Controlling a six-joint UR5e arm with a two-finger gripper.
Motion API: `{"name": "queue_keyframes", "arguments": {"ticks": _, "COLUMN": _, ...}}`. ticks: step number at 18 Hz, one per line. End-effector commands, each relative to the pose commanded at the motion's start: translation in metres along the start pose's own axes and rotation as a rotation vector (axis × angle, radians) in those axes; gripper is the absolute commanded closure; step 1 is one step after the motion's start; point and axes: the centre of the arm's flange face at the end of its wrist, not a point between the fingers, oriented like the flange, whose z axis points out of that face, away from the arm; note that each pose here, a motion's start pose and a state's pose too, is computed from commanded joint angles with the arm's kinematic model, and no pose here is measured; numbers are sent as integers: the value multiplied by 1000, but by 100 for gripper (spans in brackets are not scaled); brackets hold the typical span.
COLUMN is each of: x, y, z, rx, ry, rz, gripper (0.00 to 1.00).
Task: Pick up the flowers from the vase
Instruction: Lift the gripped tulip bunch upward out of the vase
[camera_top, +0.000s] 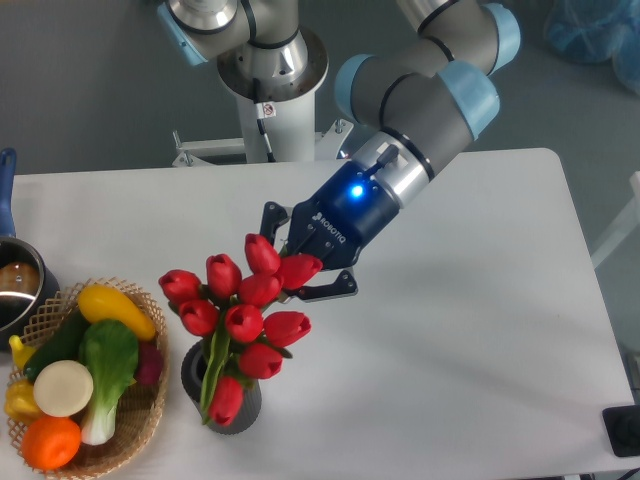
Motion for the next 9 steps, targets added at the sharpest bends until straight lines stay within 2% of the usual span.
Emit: {"name": "queue_keyframes", "arguments": {"ticks": 9, "x": 5, "y": -6, "z": -2, "rx": 25, "ry": 15, "rz": -33, "gripper": 100}}
